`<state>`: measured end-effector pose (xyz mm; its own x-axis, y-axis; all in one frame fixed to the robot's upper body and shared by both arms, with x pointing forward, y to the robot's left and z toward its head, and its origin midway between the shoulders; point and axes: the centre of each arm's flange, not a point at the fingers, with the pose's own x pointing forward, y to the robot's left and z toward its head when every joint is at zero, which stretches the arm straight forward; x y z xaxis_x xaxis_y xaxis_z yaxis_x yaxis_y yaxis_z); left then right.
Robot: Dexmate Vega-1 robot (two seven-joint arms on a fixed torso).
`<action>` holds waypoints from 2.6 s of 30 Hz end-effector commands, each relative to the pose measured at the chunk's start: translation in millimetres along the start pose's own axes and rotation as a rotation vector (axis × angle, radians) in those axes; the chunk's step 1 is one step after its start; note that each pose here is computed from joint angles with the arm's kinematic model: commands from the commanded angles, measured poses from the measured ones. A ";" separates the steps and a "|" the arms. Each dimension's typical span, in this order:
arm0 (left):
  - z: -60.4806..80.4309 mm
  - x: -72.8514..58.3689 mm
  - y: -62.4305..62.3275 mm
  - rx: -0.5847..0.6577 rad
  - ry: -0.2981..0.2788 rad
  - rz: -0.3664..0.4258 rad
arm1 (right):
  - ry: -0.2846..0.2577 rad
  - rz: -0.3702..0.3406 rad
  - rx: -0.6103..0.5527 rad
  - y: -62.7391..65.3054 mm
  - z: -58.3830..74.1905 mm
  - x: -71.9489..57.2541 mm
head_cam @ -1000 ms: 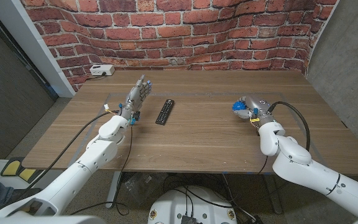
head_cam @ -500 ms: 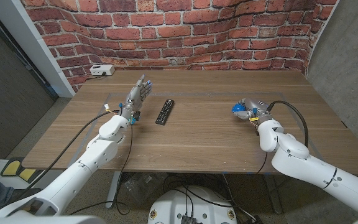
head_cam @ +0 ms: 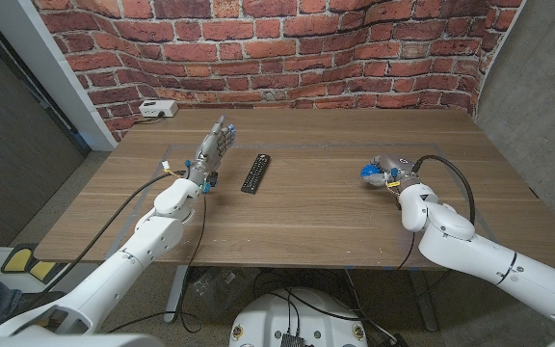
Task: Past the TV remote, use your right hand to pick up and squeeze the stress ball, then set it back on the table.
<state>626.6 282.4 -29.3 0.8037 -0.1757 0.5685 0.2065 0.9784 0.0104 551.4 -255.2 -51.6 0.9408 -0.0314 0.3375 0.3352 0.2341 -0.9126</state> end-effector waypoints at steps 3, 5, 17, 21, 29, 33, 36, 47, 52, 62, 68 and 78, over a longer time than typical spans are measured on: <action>-0.1 0.5 0.1 0.023 0.001 0.015 | 0.015 0.033 -0.028 3.7 -3.1 12.1; -0.5 1.4 -0.1 0.023 0.003 0.013 | 0.023 0.034 -0.035 4.1 -3.4 13.0; -1.3 6.6 -0.5 0.029 0.010 0.008 | 0.028 0.047 -0.055 5.7 -3.0 16.4; -1.4 7.9 -0.2 0.028 0.012 0.007 | 0.032 0.051 -0.059 6.0 -2.2 17.5; -1.0 10.9 0.0 0.030 0.014 0.001 | 0.045 0.067 -0.086 6.6 0.4 18.2; -3.2 12.8 0.4 0.024 0.024 0.004 | 0.051 0.057 -0.099 7.2 1.6 16.6; -4.6 13.5 0.2 0.024 0.030 0.004 | 0.054 0.057 -0.098 7.6 1.2 15.1; -4.4 13.1 1.4 0.020 0.031 0.007 | 0.046 0.049 -0.094 5.9 2.6 10.0; -4.8 12.0 2.2 0.019 0.032 0.009 | 0.027 0.060 -0.062 5.1 2.3 9.0; -5.3 9.5 3.4 0.016 0.032 0.012 | -0.023 0.014 0.040 2.5 -2.1 5.3; -6.8 8.3 4.0 0.012 0.032 0.012 | -0.038 -0.024 0.077 0.5 -3.1 3.6; -4.6 7.5 4.7 0.016 0.022 0.006 | -0.089 -0.130 0.142 -3.9 -1.5 1.1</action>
<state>638.2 283.6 -29.7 0.8243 -0.1687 0.5405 0.1905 0.9816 0.0159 555.8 -256.3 -51.0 0.9258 -0.0041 0.3779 0.3627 0.2902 -0.8856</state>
